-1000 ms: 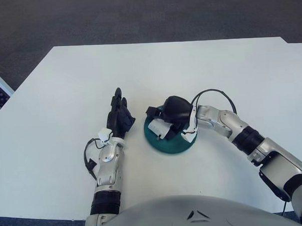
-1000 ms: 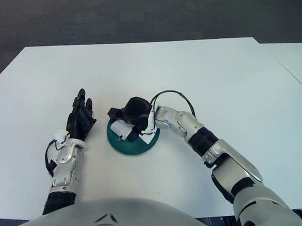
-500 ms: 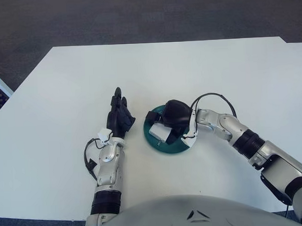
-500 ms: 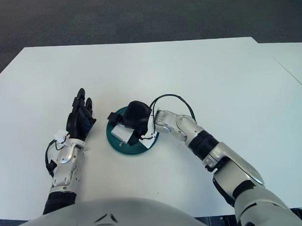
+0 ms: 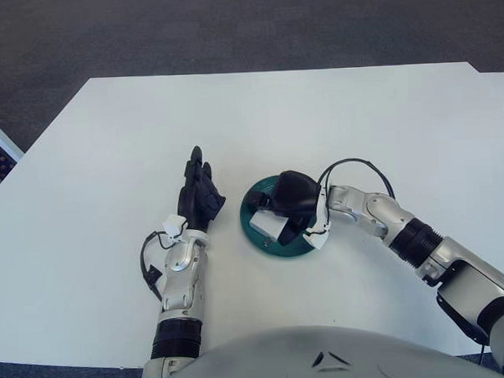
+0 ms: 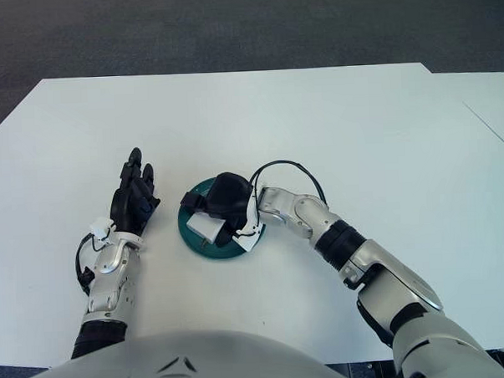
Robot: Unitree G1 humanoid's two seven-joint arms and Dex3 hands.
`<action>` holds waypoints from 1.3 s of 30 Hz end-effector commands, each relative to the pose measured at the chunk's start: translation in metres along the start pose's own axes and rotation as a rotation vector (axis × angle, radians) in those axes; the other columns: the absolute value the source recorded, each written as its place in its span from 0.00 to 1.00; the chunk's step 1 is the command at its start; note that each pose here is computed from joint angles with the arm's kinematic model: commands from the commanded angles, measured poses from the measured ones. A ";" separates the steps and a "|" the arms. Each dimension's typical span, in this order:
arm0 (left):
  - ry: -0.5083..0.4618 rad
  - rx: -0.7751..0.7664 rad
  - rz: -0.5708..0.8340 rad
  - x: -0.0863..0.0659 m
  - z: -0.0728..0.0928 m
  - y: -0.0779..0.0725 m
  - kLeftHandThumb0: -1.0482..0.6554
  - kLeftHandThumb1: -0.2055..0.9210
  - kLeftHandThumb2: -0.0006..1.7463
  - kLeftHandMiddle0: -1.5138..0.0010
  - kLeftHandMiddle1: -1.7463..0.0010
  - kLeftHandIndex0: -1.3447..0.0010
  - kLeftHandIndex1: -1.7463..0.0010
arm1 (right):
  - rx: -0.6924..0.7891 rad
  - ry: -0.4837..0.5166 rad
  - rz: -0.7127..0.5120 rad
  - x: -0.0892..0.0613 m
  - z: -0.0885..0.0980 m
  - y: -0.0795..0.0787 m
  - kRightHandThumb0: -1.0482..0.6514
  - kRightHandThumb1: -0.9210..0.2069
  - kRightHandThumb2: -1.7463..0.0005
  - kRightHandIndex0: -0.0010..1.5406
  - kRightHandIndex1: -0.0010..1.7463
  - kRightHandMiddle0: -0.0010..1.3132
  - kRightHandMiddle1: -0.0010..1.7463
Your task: Put the charger into the plate.
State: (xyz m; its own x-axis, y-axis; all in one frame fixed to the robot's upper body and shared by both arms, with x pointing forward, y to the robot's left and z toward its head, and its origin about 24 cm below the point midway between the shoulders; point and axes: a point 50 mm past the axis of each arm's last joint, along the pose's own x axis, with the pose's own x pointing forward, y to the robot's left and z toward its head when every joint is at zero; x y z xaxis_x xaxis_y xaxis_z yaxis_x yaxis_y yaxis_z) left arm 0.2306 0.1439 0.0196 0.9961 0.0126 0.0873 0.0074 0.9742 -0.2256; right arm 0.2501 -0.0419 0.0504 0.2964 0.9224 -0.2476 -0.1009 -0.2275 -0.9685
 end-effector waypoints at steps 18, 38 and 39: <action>0.036 0.065 -0.016 0.002 0.002 0.006 0.00 1.00 0.58 1.00 1.00 1.00 0.94 | 0.151 -0.005 0.142 -0.023 -0.005 0.032 0.00 0.00 0.42 0.00 0.00 0.00 0.00; 0.049 0.081 -0.027 0.002 0.002 0.008 0.00 1.00 0.59 1.00 1.00 1.00 0.97 | 0.168 0.005 -0.009 -0.022 -0.008 0.028 0.00 0.00 0.44 0.00 0.00 0.00 0.00; 0.050 0.083 -0.027 0.002 0.002 0.008 0.00 1.00 0.59 1.00 1.00 1.00 0.98 | 0.167 0.010 -0.019 -0.022 -0.010 0.022 0.00 0.00 0.44 0.00 0.00 0.00 0.00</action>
State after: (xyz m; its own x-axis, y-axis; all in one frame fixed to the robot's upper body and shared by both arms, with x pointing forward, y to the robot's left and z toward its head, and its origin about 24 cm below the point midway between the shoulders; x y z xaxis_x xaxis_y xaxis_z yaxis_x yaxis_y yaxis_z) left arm 0.2314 0.1515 0.0178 0.9991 -0.0149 0.0400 0.0210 0.9872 -0.1583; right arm 0.2542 -0.0673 0.0413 0.2996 0.9348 -0.1905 -0.2162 -0.1280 -0.9679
